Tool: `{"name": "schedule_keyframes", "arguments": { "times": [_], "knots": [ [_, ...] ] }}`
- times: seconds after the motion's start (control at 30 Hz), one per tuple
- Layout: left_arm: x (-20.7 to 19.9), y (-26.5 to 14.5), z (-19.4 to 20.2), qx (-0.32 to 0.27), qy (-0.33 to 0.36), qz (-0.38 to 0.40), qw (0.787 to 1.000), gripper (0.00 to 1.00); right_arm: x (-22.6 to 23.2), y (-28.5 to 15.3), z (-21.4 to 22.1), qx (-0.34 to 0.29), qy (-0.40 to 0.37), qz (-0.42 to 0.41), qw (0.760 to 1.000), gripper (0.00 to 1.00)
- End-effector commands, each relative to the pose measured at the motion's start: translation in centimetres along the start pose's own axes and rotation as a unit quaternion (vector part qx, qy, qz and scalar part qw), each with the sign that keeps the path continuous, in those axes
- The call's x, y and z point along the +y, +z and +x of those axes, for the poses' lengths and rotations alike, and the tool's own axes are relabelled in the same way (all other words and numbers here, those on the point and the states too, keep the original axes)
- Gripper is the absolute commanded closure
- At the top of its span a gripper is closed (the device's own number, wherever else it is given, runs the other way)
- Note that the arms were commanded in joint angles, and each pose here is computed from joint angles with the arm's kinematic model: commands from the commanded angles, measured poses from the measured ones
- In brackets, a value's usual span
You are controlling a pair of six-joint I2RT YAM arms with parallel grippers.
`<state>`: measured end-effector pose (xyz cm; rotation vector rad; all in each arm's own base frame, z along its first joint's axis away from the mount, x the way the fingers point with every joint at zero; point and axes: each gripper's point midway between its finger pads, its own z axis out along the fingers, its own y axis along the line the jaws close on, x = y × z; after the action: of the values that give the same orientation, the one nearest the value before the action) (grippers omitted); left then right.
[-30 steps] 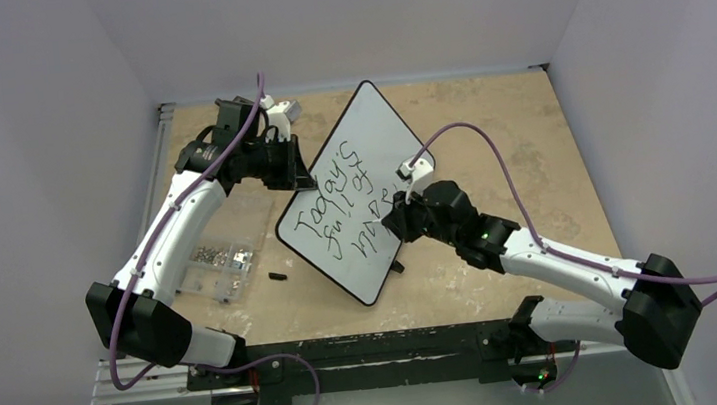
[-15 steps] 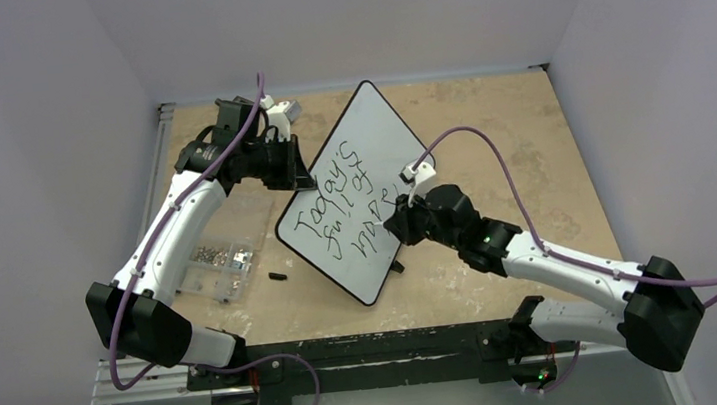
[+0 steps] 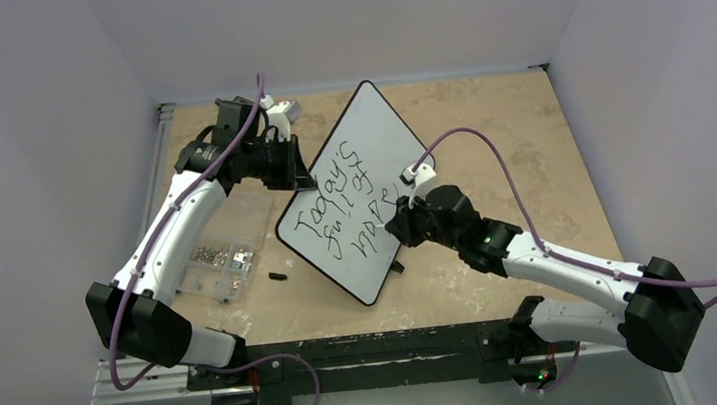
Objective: Write a sentence on the whiteboard
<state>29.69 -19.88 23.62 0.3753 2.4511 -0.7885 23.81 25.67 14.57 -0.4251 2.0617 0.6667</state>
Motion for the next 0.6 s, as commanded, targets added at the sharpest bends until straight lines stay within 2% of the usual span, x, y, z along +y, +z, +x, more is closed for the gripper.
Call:
{"name": "schedule_keyframes", "arguments": {
  "times": [0.0, 0.23, 0.3, 0.43, 0.57],
  "knots": [
    [2.3, -0.9, -1.0, -0.028, 0.032, -0.07, 0.997, 1.0, 0.5, -0.4, -0.5, -0.003, 0.005, -0.011, 1.0, 1.0],
    [2.3, -0.9, -1.0, -0.028, 0.032, -0.07, 0.997, 1.0, 1.8, -1.5, -1.9, -0.015, 0.006, -0.038, 0.999, 1.0],
    [2.3, -1.0, -0.9, -0.028, 0.032, -0.071, 0.997, 1.0, 3.1, -2.2, -2.7, -0.02, 0.01, -0.069, 0.997, 1.0],
    [2.4, -1.1, -1.0, -0.029, 0.033, -0.072, 0.996, 1.0, 4.2, -3.8, -5.4, -0.052, 0.014, -0.086, 0.995, 1.0],
    [2.4, -1.1, -1.0, -0.03, 0.033, -0.073, 0.996, 1.0, 4.1, -5.2, -8.2, -0.085, 0.011, -0.068, 0.994, 1.0]
  ]
}}
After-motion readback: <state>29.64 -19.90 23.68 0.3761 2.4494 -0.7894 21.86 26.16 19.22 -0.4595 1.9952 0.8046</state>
